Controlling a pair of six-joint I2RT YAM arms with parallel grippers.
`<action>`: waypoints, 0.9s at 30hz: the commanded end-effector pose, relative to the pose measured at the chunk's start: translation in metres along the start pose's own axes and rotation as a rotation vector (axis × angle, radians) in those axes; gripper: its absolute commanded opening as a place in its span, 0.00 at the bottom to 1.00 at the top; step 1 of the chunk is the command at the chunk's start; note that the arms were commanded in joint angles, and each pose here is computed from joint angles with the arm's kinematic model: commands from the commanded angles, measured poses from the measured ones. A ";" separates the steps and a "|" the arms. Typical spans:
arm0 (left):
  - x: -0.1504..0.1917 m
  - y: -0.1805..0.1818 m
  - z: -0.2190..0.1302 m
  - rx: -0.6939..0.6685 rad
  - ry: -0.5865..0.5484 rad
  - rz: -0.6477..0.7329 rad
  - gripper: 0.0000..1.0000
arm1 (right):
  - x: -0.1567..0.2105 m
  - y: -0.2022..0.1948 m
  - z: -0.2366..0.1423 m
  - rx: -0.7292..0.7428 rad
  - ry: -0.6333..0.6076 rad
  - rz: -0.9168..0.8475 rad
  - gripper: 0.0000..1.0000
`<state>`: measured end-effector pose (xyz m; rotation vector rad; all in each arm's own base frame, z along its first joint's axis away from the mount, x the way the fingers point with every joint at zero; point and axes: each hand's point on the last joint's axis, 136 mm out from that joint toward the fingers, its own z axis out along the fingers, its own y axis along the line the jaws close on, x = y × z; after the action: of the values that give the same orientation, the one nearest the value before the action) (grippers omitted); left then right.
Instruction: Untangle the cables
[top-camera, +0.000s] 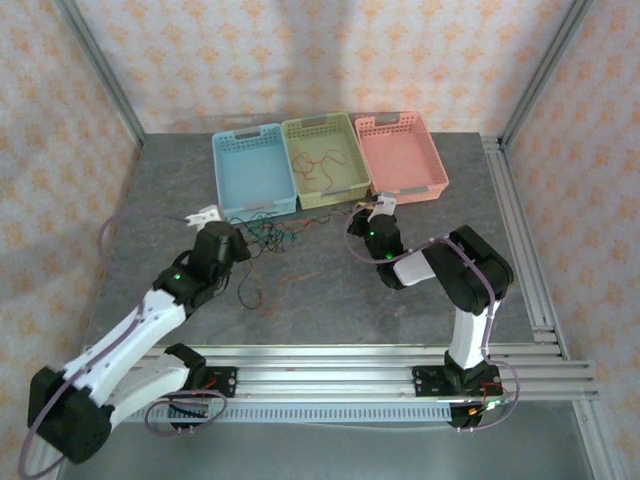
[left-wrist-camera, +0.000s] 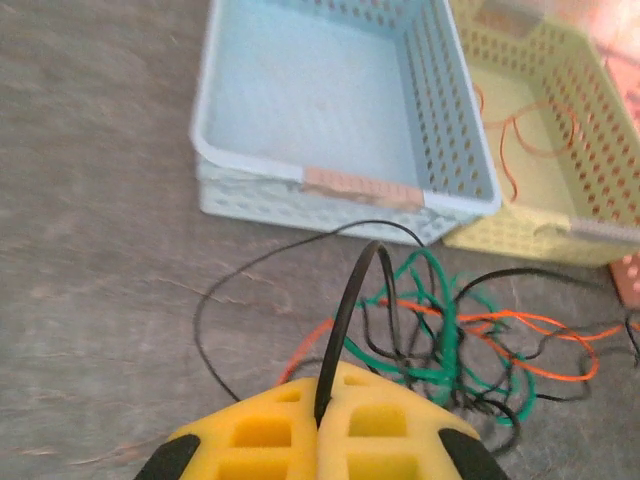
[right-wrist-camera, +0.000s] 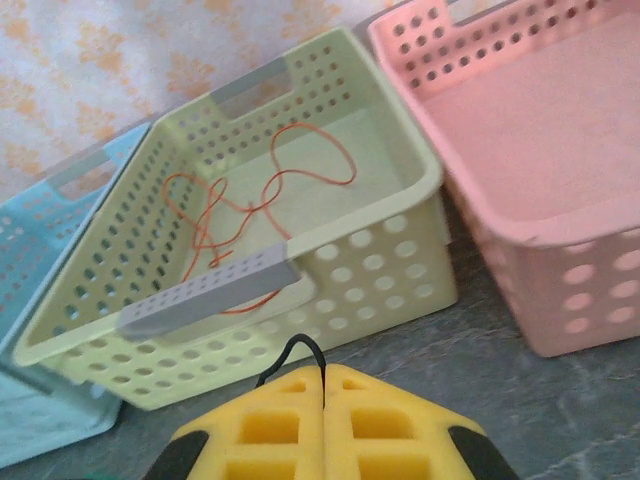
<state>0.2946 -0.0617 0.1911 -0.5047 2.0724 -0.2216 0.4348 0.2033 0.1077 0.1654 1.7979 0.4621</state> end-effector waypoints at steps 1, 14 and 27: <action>-0.013 0.039 -0.025 -0.138 -0.073 -0.007 0.00 | -0.024 -0.021 -0.007 0.105 -0.087 0.034 0.00; -0.060 0.075 -0.118 -0.113 -0.291 -0.105 0.00 | -0.028 -0.052 -0.013 0.240 -0.135 0.079 0.00; -0.087 0.122 -0.172 -0.246 -0.491 -0.216 0.00 | -0.027 -0.097 -0.017 0.339 -0.139 0.187 0.00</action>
<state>0.1778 0.0509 0.2906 -0.7414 1.6784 -0.0487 0.4414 0.1222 0.0981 0.4970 1.7379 0.2788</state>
